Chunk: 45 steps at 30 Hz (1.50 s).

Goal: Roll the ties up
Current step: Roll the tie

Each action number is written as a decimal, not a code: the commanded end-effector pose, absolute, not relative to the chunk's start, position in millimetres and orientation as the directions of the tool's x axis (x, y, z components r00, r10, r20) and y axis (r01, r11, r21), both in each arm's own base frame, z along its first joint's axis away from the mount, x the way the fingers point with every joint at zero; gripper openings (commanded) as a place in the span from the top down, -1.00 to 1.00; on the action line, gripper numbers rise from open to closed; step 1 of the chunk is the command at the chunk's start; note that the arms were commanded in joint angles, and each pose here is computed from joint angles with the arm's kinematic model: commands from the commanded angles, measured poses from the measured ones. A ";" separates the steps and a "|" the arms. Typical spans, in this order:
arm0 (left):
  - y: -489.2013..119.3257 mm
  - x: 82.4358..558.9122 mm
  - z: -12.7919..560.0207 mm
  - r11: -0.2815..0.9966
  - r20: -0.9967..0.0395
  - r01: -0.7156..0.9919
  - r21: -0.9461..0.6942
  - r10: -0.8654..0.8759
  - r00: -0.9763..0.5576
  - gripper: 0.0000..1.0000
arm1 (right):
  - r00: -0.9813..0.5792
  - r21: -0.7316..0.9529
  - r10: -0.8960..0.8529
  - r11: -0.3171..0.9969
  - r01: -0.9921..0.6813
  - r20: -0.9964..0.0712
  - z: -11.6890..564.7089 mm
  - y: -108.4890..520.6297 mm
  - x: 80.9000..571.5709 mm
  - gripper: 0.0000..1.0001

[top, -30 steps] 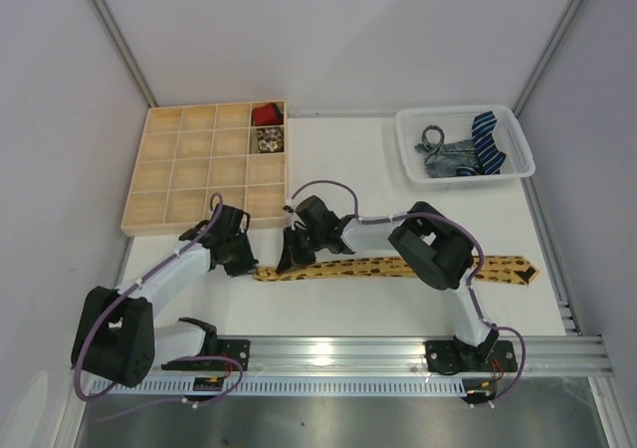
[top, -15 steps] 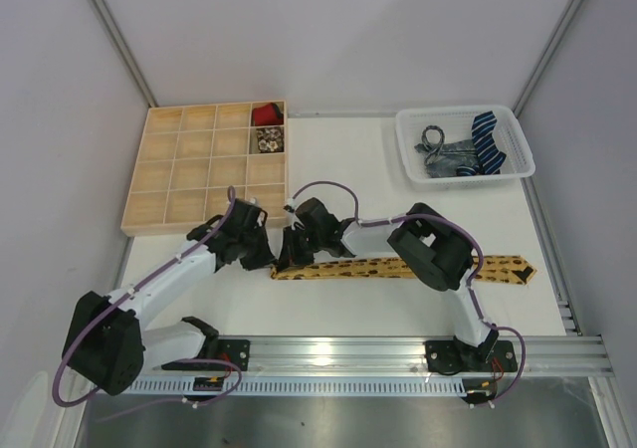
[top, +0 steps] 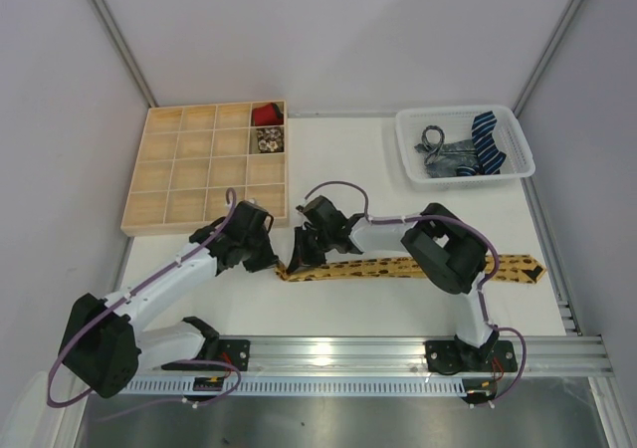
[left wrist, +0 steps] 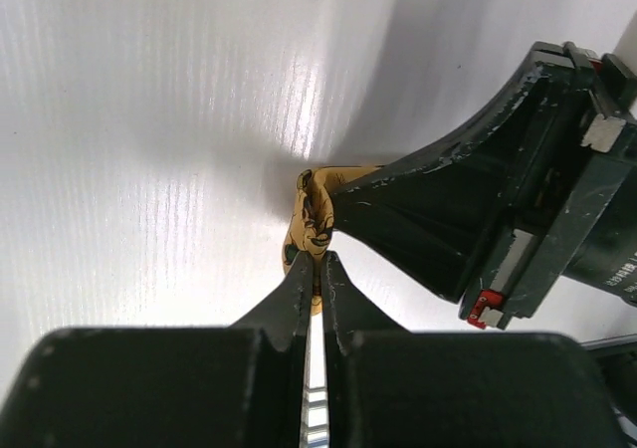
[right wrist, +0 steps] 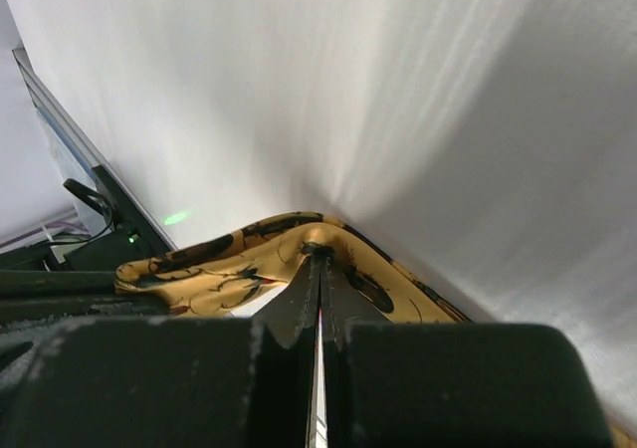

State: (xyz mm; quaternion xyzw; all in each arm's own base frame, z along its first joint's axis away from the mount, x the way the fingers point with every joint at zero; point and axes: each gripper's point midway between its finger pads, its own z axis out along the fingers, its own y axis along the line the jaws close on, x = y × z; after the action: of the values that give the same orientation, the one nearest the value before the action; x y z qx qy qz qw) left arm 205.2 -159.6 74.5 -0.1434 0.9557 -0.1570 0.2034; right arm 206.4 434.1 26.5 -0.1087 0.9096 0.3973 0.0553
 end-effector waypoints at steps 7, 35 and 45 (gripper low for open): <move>-158.6 214.7 94.0 0.899 -0.396 -0.227 -0.375 -0.377 -0.837 0.99 | -0.970 0.723 -0.112 0.650 -0.235 -0.214 55.0 421.9 207.1 1.00; -188.2 215.4 95.4 0.900 -0.380 -0.168 -0.403 -0.331 -0.864 0.99 | -0.977 0.727 -0.120 0.654 -0.210 -0.175 9.9 427.8 203.9 1.00; -206.9 216.3 83.8 0.910 -0.349 -0.156 -0.385 -0.300 -0.888 0.99 | -0.978 0.774 -0.129 0.598 -0.210 -0.165 32.6 427.1 206.8 1.00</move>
State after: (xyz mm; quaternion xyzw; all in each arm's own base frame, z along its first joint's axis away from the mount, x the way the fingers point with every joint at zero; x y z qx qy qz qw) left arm 205.6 -192.7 69.8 -0.1135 0.9630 -0.1532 0.1902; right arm 206.9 431.9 24.1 -0.0944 0.8958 0.4313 0.0507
